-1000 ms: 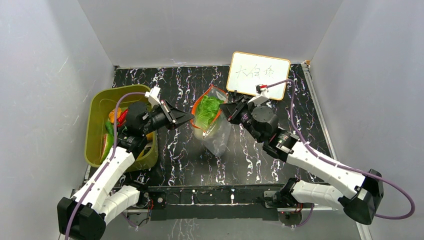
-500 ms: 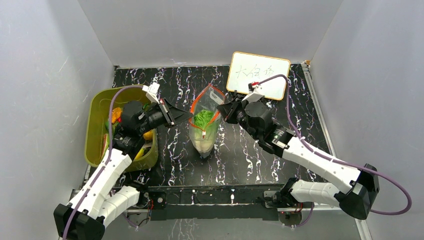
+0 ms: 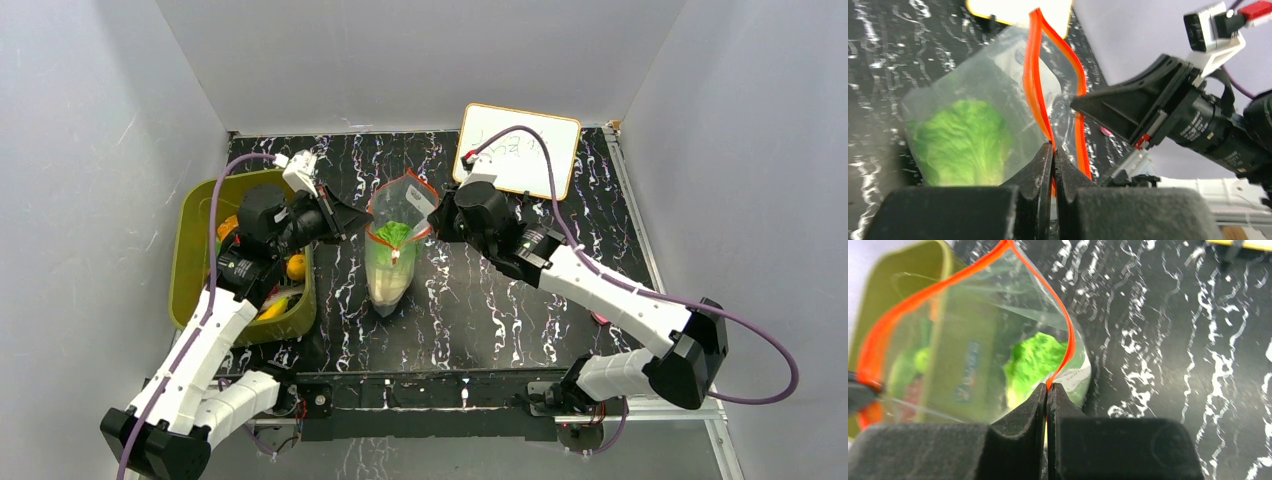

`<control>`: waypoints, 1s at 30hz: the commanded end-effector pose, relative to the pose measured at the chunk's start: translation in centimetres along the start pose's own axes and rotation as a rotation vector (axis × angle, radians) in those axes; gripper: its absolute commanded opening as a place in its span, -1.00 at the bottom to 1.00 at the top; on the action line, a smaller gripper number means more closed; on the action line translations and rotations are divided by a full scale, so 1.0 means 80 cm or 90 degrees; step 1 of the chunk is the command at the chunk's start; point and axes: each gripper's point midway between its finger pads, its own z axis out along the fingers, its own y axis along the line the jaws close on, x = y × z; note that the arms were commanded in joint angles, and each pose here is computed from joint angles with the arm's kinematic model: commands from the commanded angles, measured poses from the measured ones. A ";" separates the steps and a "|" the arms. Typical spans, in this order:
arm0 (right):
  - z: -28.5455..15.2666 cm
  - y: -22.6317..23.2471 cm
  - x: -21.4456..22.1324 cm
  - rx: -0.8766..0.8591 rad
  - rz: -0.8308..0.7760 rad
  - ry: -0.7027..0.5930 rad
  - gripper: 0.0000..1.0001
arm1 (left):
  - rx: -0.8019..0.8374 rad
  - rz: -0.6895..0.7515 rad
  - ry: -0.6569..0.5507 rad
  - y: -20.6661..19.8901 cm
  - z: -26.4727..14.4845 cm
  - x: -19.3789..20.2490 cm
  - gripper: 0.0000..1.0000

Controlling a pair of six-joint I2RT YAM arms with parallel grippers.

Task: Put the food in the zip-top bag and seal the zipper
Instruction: Adjust the zipper food storage bag at the center of the board.

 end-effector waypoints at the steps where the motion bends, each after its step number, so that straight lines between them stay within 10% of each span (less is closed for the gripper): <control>1: -0.002 -0.025 0.001 0.075 -0.027 0.014 -1.00 | -0.093 0.058 -0.040 0.020 -0.004 -0.031 -1.00; 13: -0.001 -0.013 -0.002 0.047 0.005 0.007 -1.00 | -0.011 0.018 0.009 0.011 0.020 -0.004 -0.98; 30: -0.007 0.003 -0.013 -0.018 -0.039 -0.024 -1.00 | -0.171 0.029 0.025 0.044 0.002 -0.021 0.42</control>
